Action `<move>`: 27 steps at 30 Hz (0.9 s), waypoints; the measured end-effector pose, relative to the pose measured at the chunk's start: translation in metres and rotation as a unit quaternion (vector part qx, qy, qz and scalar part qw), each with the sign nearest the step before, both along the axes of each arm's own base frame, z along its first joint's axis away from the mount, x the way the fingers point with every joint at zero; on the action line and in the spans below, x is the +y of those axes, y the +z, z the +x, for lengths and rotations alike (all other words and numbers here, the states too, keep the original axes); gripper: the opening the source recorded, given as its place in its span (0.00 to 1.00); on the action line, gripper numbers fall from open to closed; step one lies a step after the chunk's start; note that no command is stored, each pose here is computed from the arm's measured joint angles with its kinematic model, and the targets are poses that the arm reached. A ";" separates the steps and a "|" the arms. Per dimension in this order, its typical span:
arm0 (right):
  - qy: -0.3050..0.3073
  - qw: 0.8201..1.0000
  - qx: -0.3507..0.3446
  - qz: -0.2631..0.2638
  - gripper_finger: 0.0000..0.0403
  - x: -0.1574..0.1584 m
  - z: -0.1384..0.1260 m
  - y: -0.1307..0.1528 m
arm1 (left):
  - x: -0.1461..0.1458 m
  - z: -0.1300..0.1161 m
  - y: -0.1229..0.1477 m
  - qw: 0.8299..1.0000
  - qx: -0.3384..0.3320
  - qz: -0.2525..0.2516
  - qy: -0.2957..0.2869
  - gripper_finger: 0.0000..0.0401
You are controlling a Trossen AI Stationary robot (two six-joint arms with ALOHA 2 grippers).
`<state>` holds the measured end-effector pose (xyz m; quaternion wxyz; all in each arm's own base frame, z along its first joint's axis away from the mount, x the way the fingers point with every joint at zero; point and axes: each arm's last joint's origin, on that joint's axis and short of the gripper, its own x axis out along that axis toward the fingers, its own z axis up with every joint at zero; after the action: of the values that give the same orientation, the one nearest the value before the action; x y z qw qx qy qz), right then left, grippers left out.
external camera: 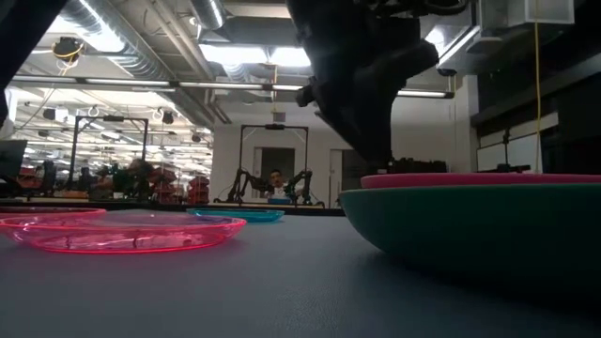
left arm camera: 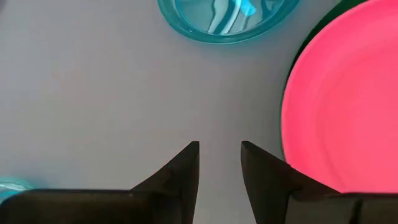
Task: Stack plastic plates
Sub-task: Stack the pink plate on top of the black plate
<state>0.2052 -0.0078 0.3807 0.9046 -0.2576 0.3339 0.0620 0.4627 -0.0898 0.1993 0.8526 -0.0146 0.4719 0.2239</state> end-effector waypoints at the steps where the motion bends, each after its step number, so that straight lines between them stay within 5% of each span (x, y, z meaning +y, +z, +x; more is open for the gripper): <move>1: 0.000 1.000 0.000 0.000 0.18 0.000 0.000 0.000 | -0.001 0.000 0.000 1.000 -0.002 -0.002 0.003 0.28; 11: 0.000 1.000 0.000 0.000 0.18 0.000 0.000 0.000 | -0.006 -0.010 -0.028 0.999 0.011 -0.026 0.029 0.28; 27: 0.000 1.000 0.000 0.000 0.18 0.000 0.000 0.000 | -0.027 -0.004 -0.024 0.996 -0.034 -0.079 -0.007 0.28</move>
<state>0.2052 -0.0078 0.3807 0.9047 -0.2576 0.3335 0.0622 0.4586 -0.1165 0.1753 0.8660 -0.0859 0.4589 0.1793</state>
